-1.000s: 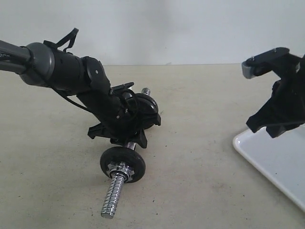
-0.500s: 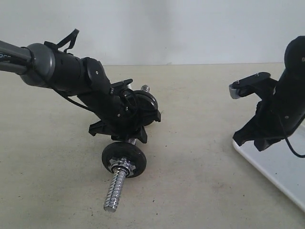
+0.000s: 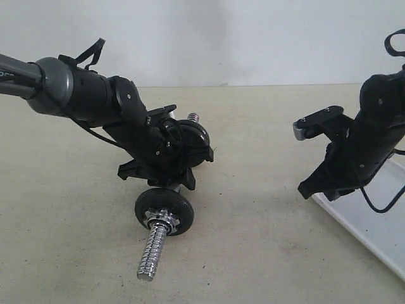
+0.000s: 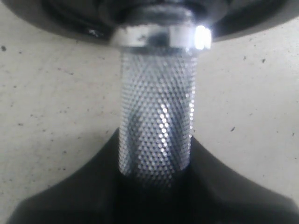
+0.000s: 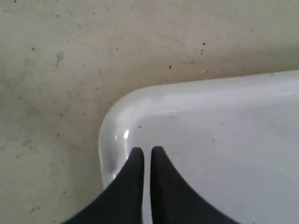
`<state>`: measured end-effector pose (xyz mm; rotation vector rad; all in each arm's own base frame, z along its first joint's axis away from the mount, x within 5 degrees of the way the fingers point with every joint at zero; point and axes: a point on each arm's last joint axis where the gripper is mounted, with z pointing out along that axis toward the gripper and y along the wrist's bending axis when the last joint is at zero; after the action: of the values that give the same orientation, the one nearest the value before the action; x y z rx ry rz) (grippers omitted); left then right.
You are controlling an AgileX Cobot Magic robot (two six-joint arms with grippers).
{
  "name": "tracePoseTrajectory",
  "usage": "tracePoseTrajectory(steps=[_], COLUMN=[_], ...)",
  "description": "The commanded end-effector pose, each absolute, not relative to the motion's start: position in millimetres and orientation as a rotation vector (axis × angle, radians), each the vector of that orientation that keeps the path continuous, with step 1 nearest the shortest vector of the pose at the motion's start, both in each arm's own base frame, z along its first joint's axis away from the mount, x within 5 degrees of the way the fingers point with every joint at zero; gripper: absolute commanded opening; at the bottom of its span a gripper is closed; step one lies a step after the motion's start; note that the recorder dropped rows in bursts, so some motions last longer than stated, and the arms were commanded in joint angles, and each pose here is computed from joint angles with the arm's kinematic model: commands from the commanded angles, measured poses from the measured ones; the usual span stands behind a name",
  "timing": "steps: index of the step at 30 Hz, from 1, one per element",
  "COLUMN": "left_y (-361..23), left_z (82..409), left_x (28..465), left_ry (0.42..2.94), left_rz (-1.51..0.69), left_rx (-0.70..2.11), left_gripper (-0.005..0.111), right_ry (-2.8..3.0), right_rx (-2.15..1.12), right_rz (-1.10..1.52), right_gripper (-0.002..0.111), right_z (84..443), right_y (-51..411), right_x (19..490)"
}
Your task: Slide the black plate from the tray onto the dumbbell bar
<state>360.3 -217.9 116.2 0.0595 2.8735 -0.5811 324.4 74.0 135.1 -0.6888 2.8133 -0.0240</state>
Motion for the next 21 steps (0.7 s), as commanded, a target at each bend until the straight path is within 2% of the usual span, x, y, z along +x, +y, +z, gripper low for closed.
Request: tracePoseTrajectory(steps=[1, 10, 21], left_y=[-219, -219, -219], left_z=[128, 129, 129], left_x=[367, 369, 371], left_ry=[2.781, 2.759, 2.733], left_rz=[-0.589, -0.586, -0.585], left_rx=[0.051, 0.055, 0.047], left_gripper=[0.004, 0.004, 0.004], right_ry=[2.821, 2.793, 2.680], right_rx=[-0.716, -0.714, -0.620], right_rz=[-0.029, 0.013, 0.254], right_gripper=[0.000, 0.000, 0.000], right_z=[123, 118, 123], right_y=[74, 78, 95], right_x=[326, 329, 336])
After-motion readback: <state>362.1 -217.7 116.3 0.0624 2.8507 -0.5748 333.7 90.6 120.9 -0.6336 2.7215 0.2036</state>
